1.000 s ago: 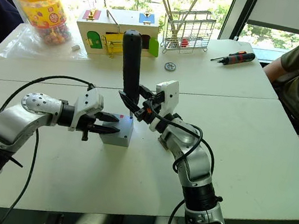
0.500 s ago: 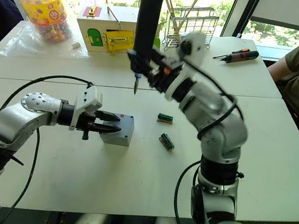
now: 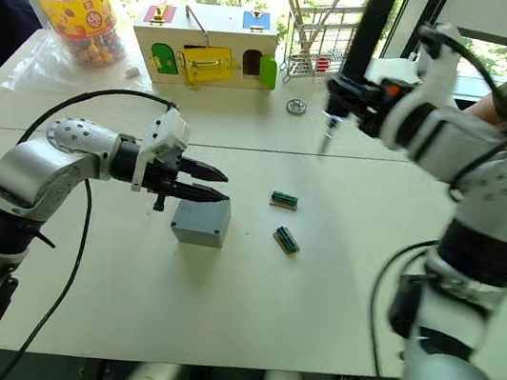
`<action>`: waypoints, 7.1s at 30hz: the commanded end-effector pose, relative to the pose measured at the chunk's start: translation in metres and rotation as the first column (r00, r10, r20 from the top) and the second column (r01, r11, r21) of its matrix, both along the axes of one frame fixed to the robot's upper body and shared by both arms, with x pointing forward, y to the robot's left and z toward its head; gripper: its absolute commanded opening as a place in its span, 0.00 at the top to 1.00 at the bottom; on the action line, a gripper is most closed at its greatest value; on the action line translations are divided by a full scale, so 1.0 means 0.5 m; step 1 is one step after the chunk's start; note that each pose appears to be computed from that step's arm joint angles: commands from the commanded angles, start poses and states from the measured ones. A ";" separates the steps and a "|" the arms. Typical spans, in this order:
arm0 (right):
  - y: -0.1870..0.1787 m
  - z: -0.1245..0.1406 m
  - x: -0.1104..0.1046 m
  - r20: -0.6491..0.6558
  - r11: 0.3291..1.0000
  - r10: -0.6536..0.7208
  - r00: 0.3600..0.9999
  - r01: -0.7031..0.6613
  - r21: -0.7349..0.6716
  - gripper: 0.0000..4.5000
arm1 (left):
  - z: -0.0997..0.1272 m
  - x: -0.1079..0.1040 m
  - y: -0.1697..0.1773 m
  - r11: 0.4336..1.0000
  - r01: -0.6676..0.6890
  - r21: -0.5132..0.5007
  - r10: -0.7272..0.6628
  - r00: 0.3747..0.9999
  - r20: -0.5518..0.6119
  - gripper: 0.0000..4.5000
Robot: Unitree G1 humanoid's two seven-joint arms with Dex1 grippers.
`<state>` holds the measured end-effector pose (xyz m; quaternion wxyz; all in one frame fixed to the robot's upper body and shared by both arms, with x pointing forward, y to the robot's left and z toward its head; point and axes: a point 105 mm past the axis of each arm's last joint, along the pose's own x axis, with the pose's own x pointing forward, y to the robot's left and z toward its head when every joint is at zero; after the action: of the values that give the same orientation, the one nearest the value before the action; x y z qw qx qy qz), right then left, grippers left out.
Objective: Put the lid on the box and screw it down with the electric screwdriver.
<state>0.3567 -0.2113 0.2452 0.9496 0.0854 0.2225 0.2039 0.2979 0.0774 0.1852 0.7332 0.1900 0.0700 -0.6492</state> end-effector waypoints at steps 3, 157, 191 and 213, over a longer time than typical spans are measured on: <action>-0.040 -0.064 -0.070 -0.309 0.992 0.121 0.943 -0.126 0.005 0.61 | 0.002 -0.023 -0.039 0.996 0.086 -0.009 -0.085 0.994 0.061 0.62; 0.234 -0.138 -0.085 0.230 0.774 0.625 0.746 -0.556 -0.302 0.01 | 0.011 0.014 0.151 0.947 -0.318 0.046 0.319 0.948 -0.015 0.62; 0.240 -0.232 0.020 0.208 0.835 0.538 0.817 -0.482 -0.266 0.48 | -0.020 -0.015 0.073 0.964 -0.257 0.068 0.258 0.966 -0.007 0.62; 0.244 -0.150 0.014 0.322 0.855 0.517 0.793 -0.457 -0.247 0.99 | -0.025 0.011 0.108 0.947 -0.315 0.063 0.316 0.949 -0.007 0.62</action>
<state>0.3645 -0.0915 0.1440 0.8914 -0.0882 0.1059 0.4317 0.3000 0.1271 0.1590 0.8138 0.1781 0.1517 -0.5320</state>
